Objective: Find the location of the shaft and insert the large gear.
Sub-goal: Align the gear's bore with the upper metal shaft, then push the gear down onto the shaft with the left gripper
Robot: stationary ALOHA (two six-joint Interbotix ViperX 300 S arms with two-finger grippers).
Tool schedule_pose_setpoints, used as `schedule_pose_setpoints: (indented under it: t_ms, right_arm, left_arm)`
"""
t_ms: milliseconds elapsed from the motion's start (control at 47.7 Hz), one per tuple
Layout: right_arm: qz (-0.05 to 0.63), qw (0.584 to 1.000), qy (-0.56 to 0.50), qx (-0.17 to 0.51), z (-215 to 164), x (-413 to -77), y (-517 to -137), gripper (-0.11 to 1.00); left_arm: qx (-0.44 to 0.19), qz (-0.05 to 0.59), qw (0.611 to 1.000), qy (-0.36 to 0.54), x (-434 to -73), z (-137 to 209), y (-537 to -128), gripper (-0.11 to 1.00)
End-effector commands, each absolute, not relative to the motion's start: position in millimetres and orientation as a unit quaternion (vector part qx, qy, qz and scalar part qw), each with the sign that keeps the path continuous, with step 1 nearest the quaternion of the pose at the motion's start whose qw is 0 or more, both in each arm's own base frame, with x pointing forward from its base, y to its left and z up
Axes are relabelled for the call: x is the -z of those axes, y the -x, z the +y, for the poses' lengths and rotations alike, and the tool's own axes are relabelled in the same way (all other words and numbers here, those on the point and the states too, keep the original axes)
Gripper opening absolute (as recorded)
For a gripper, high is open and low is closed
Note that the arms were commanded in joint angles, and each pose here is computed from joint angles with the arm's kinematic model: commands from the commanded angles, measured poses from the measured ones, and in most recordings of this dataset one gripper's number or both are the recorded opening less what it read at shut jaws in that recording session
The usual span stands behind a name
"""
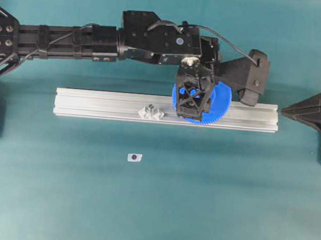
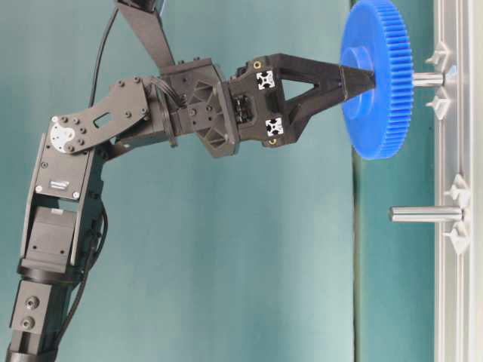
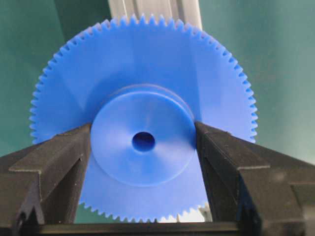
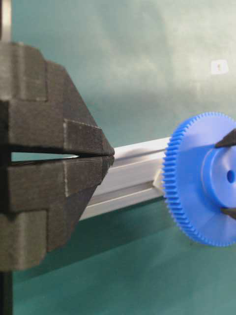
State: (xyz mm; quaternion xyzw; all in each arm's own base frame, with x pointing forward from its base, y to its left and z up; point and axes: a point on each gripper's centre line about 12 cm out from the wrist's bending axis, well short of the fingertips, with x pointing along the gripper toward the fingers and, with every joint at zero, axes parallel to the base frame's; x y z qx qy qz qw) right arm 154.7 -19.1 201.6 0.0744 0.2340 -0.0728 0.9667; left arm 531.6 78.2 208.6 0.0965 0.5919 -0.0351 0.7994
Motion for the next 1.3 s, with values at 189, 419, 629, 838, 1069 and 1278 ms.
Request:
schedule_pose_setpoints:
  t_ms: [189, 419, 629, 838, 1069, 1278]
  right_arm:
    - [0.225, 0.968, -0.078, 0.075, -20.0, -209.2, -157.5, -0.01]
    - [0.224, 0.969, -0.077, 0.075, -20.0, -209.8, -157.6, -0.01]
    - [0.224, 0.969, -0.077, 0.075, -20.0, -209.8, -157.6, -0.01]
    - [0.223, 0.969, -0.078, 0.075, -20.0, -210.4, -157.8, -0.01]
    - [0.225, 0.968, -0.077, 0.075, -20.0, -209.2, -157.5, -0.01]
    - [0.222, 0.969, -0.078, 0.075, -20.0, -210.6, -157.7, -0.01]
  left_arm:
    - [0.028, 0.568, 0.816, -0.104, -232.6, 80.3, -535.5, 0.69]
    - [0.032, 0.571, 0.814, -0.105, -229.2, 77.7, -536.3, 0.70]
    - [0.032, 0.573, 0.813, -0.104, -229.1, 77.6, -535.8, 0.70]
    - [0.031, 0.570, 0.814, -0.105, -229.8, 77.9, -536.5, 0.69]
    - [0.030, 0.568, 0.816, -0.104, -234.7, 77.6, -535.4, 0.70]
    - [0.028, 0.561, 0.821, -0.103, -240.8, 74.5, -537.6, 0.83]
